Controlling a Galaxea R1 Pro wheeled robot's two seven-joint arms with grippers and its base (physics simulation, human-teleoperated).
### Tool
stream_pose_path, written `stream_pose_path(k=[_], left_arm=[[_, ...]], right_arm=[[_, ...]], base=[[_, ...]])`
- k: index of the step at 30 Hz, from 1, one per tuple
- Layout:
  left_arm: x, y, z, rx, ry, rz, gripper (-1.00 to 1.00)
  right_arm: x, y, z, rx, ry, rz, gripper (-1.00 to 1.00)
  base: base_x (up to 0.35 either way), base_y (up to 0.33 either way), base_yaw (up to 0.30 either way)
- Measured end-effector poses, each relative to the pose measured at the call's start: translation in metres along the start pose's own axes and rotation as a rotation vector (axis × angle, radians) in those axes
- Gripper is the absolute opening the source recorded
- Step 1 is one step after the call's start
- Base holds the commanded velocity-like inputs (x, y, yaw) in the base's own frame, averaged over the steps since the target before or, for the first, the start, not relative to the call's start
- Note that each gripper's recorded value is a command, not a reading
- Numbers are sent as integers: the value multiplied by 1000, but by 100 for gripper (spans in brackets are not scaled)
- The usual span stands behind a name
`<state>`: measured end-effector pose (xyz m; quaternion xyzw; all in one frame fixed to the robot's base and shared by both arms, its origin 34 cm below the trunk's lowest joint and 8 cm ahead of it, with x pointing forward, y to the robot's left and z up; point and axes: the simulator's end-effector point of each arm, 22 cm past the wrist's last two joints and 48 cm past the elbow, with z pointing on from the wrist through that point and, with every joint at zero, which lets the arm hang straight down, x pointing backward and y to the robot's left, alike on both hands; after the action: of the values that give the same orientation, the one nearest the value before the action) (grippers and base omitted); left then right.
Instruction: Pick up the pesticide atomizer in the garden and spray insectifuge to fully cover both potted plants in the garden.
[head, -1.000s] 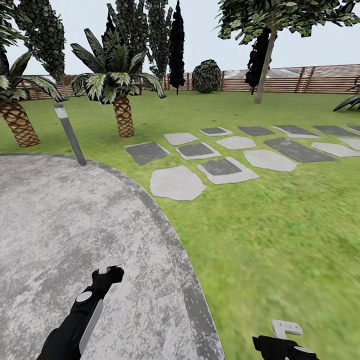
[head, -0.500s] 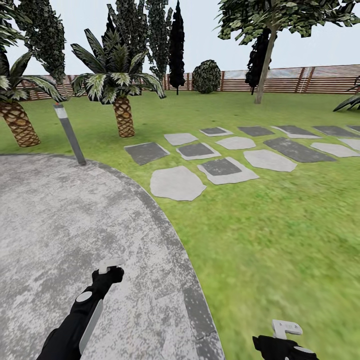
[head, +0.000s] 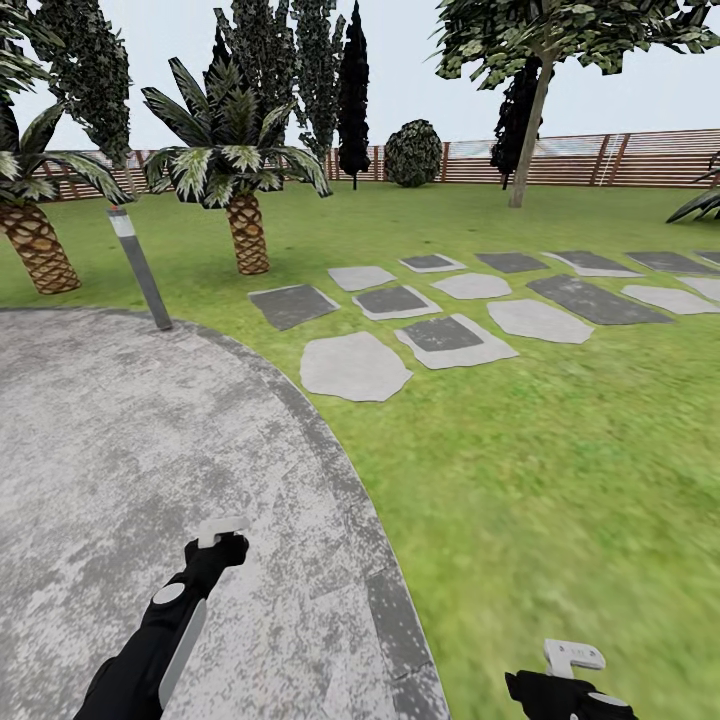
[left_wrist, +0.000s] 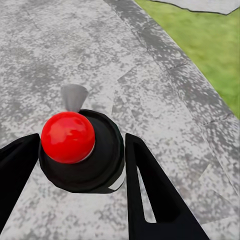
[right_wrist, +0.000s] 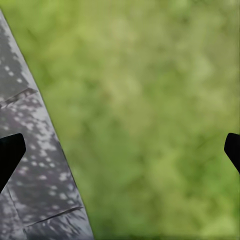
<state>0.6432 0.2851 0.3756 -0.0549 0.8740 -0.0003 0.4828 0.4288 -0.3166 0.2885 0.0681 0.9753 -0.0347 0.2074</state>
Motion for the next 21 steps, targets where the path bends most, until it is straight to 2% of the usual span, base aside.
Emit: stream_pose_path(k=[6,13,21], left_arm=[[0,0,0,0,0,1,-100],[0,0,0,0,-1,0,-100],[1,0,0,0,1,0,-100]], right_arm=[[-2,0,-1,0,-4,-1,100],[-22,-2,-10,4,-54,1,100],[-23,-3,-10,6,-55,0,100]], base=[[0,0,0],[0,0,0],[0,0,0]])
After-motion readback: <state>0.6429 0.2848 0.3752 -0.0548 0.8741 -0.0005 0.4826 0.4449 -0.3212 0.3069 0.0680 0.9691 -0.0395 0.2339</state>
